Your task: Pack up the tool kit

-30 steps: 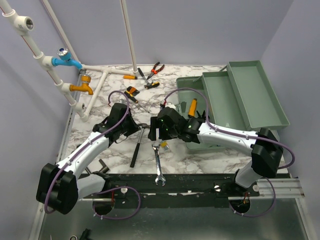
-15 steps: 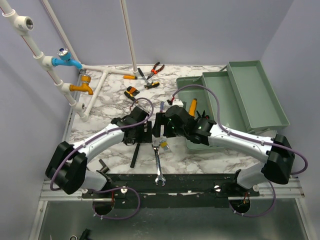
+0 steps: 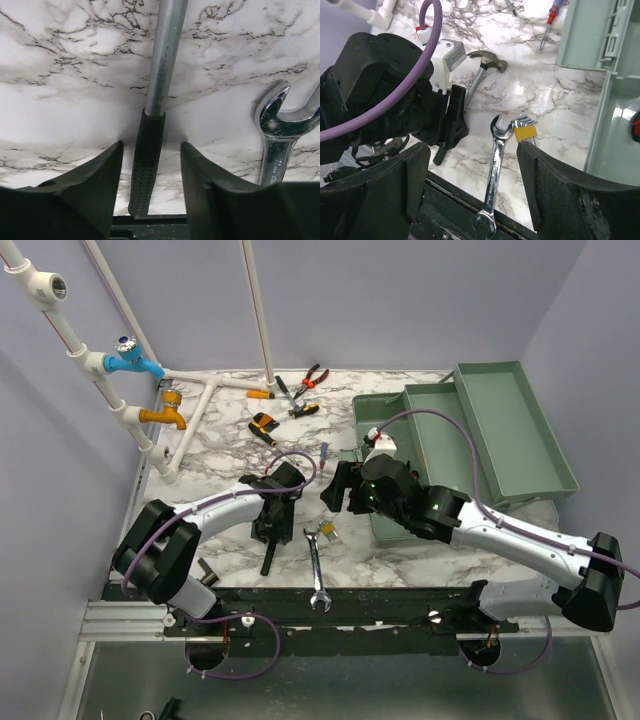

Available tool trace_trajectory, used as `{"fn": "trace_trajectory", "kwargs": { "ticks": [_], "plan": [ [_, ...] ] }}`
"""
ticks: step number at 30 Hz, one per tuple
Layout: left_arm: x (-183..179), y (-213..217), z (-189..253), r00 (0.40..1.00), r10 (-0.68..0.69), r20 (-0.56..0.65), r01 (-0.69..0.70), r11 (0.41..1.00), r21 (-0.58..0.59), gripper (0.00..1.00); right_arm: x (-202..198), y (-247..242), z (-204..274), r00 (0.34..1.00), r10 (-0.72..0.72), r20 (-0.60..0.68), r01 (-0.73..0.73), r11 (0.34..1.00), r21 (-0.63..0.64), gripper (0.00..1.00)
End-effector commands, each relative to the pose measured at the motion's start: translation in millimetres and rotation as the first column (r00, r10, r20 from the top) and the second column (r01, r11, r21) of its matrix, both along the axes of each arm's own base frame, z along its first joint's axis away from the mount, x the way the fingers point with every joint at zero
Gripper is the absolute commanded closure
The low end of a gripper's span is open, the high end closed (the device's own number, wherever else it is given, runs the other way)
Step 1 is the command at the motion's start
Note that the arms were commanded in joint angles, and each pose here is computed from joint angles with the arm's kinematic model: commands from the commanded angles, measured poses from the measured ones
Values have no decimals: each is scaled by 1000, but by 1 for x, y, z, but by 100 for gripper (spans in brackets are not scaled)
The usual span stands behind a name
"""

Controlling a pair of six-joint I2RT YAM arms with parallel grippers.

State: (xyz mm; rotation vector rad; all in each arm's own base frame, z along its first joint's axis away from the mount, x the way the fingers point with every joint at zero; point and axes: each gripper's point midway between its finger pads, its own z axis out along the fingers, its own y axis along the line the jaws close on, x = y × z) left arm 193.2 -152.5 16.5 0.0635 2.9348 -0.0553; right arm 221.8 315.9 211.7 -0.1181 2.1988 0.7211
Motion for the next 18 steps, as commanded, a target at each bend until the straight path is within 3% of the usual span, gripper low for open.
{"fn": "trace_trajectory", "kwargs": {
  "ticks": [1, 5, 7, 8, 9, 10, 14, 18],
  "plan": [
    [-11, 6, -6, 1000, 10, -30, -9, 999, 45, 53, 4, -17, 8, 997, -47, 55, 48, 999, -8, 22],
    [-15, 11, -9, 998, -13, -68, 21, 992, 122, 56, 2, -21, 11, 997, -53, 57, 53, 999, 3, 22],
    [-14, 10, -9, 996, -29, -80, 42, 986, 159, 63, 0, -21, 13, 997, -50, 58, 48, 998, 26, 22],
    [-14, 10, -10, 996, -33, -83, 47, 983, 175, 72, -1, -22, 14, 997, -52, 59, 50, 998, 39, 22],
    [-13, 10, -9, 996, -31, -86, 46, 982, 186, 95, -2, -24, 14, 997, -54, 58, 52, 998, 46, 22],
    [-14, 11, -10, 996, -24, -88, 41, 980, 195, 100, -4, -26, 15, 997, -57, 58, 54, 997, 54, 23],
    [-9, 9, -9, 998, -29, -60, 40, 981, 192, 100, -9, -33, 12, 997, -54, 56, 50, 997, 59, 23],
    [-1, -14, 2, 999, -51, 4, 51, 997, 62, 100, -19, -31, 0, 1000, 0, 17, 0, 999, 32, 23]
  ]
}}
